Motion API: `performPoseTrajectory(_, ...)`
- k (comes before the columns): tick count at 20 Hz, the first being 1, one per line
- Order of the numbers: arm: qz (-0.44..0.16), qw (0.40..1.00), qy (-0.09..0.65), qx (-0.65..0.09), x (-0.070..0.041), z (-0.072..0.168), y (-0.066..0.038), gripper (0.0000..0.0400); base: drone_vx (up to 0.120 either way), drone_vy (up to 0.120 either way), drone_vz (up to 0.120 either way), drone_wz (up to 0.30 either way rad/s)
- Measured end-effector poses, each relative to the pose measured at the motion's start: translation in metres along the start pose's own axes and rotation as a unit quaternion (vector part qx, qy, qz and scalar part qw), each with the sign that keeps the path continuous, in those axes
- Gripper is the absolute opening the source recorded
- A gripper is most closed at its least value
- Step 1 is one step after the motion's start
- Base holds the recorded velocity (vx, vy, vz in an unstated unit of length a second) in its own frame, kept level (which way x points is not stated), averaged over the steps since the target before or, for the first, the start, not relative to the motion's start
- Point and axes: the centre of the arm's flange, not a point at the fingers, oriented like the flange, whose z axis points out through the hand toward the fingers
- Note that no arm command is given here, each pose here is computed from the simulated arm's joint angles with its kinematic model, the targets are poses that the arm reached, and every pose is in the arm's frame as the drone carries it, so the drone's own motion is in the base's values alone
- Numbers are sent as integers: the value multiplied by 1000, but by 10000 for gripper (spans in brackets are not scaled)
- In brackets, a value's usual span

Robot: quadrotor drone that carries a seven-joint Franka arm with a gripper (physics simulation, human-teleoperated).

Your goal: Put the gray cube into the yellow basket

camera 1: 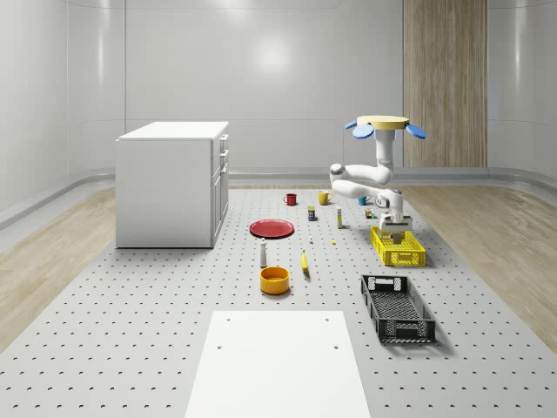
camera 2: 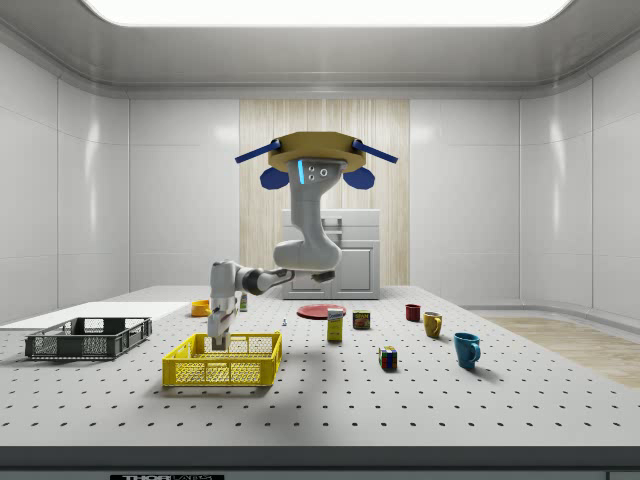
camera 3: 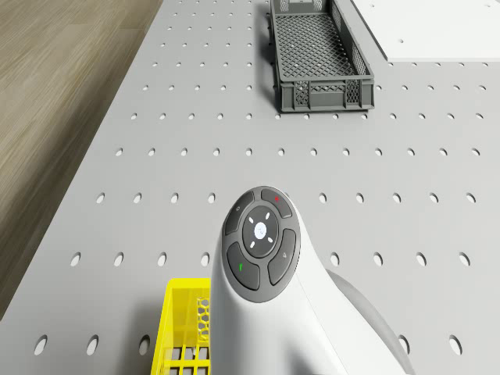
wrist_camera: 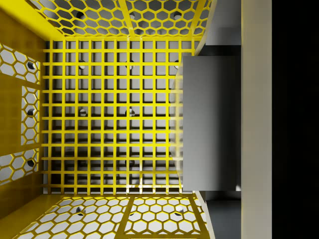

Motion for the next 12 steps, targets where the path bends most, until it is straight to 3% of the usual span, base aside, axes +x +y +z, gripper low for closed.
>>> performPoseTrajectory(8, 0, 1000, 0, 0, 0, 32, 0, 250, 0, 0, 0, 0)
performPoseTrajectory(12, 0, 1000, 0, 0, 0, 37, 0, 345, 0, 0, 0, 0)
